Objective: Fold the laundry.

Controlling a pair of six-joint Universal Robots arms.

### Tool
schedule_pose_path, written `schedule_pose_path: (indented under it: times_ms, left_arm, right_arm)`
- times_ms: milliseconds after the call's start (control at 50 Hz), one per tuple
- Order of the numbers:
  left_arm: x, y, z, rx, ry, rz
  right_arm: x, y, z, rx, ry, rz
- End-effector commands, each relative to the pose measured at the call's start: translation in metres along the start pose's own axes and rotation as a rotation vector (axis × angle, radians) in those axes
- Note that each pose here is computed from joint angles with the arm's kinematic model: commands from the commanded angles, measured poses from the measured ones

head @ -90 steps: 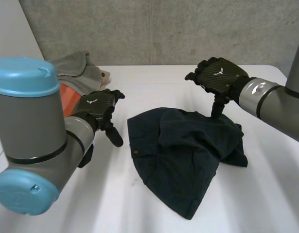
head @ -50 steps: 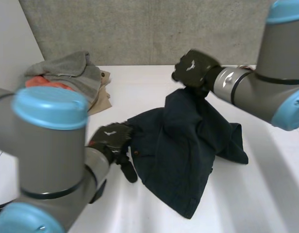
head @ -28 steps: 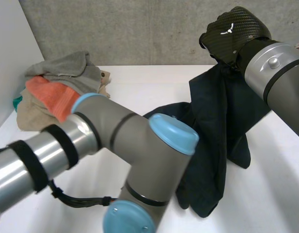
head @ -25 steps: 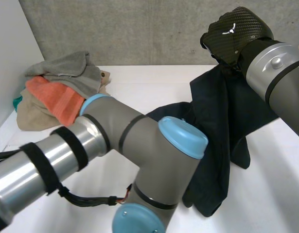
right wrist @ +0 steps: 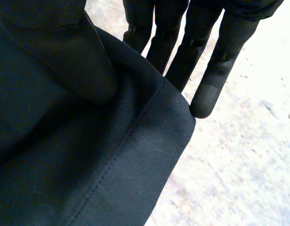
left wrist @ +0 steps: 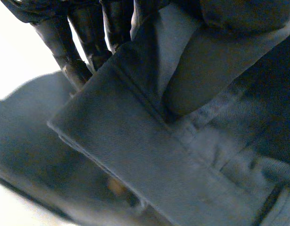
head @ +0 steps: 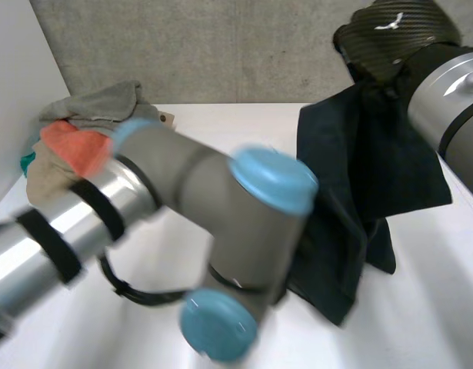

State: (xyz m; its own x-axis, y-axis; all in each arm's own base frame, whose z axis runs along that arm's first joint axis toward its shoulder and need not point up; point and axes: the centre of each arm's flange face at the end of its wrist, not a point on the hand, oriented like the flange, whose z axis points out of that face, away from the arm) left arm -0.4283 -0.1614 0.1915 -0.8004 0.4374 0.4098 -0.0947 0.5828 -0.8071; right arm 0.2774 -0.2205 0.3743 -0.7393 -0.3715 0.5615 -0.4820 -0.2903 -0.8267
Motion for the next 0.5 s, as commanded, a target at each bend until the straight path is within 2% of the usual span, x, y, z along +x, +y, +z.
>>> schedule_pose_path:
  times_ms: [20, 60, 120, 200, 260, 340, 420, 500]
  left_arm:
    - [-0.071, -0.141, -0.025, 0.308, -0.181, 0.028]
    - [-0.089, -0.184, -0.043, 0.413, -0.227, 0.103]
    - [-0.090, -0.220, -0.064, 0.521, -0.218, 0.208]
    - [-0.080, -0.235, -0.078, 0.560, -0.182, 0.317]
    - [-0.084, -0.228, -0.070, 0.516, -0.200, 0.357]
    - [-0.101, -0.199, -0.039, 0.387, -0.245, 0.412]
    - [-0.132, -0.152, 0.004, 0.180, -0.302, 0.448]
    - [-0.159, -0.116, 0.030, 0.034, -0.354, 0.439]
  right_arm:
    - [0.032, 0.029, 0.018, -0.064, 0.073, 0.042]
    - [0.036, 0.037, 0.022, -0.073, 0.063, 0.057]
    - [0.033, 0.045, 0.024, -0.078, 0.025, 0.090]
    - [0.021, 0.061, 0.025, -0.107, -0.041, 0.112]
    - [0.008, 0.074, 0.024, -0.136, -0.089, 0.117]
    - [-0.014, 0.103, 0.026, -0.184, -0.151, 0.100]
    - [-0.047, 0.141, 0.027, -0.243, -0.225, 0.025]
    - [-0.079, 0.167, 0.024, -0.278, -0.309, -0.033]
